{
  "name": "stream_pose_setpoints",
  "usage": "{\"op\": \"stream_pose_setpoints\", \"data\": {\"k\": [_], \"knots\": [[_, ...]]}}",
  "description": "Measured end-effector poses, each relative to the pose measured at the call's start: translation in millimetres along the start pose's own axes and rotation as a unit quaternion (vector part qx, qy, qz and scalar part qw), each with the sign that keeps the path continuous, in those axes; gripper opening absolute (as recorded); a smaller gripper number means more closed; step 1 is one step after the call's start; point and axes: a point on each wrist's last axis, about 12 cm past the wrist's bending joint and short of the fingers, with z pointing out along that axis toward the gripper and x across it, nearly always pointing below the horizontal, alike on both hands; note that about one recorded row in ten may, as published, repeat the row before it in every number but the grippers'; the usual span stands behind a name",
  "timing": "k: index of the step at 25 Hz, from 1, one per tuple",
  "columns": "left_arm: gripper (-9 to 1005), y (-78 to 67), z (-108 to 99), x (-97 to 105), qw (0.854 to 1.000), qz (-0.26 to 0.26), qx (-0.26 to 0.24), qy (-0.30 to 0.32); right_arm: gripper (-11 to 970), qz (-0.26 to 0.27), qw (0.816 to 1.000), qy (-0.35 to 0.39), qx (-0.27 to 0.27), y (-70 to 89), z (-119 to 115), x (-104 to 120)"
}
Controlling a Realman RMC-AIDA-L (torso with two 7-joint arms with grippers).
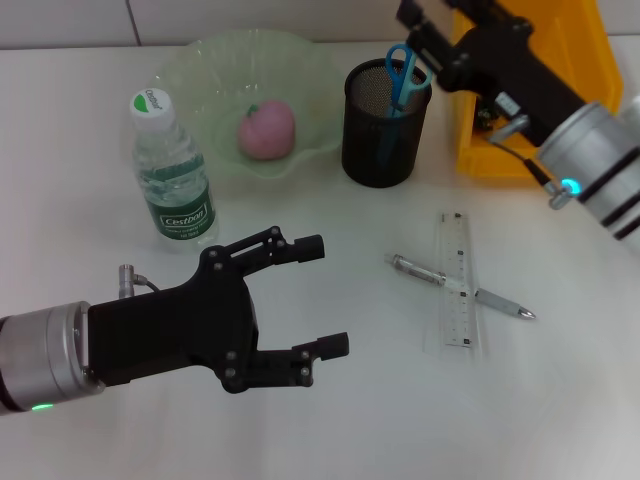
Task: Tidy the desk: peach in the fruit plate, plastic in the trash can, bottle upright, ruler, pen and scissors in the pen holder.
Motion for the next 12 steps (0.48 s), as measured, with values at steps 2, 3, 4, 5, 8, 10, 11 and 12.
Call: {"op": "stream_pose_setpoints", "data": {"k": [2,3,4,5,8,10,11,12], "knots": [[873,-0.5,-2,0,1.0,0.0,-0.001,-0.001,450,0.025,0.999,-0.03,-0.001,-5.2,-10,-7],[873,-0.5,-2,0,1.0,0.0,-0.001,-0.001,488,0.039,0.998,-0.04,-0.004,-8.2,-14,-11],[873,-0.5,-2,0,1.0,0.0,-0.001,-0.001,535,0.052,0.997,-0.052,-0.008,-12.7,-19,-15],[873,-0.5,-2,0,1.0,0.0,-0.001,-0.001,582,0.064,0.996,-0.064,-0.014,-17.4,-25,-21],[873,-1.5,-3,0,1.0,-0.002,-0.002,-0.001,722,0.101,0.989,-0.096,-0.047,-27.8,-39,-39],[873,-2.1,-3,1,1.0,-0.003,-0.003,-0.001,737,0.138,0.982,-0.091,-0.09,-38.0,-48,-55],[872,-2.1,-3,1,1.0,-0.003,-0.003,-0.001,745,0.157,0.978,-0.069,-0.114,-43.8,-51,-64],[872,-2.1,-3,1,1.0,-0.003,-0.003,-0.001,753,0.169,0.976,-0.047,-0.131,-48.5,-53,-72]]}}
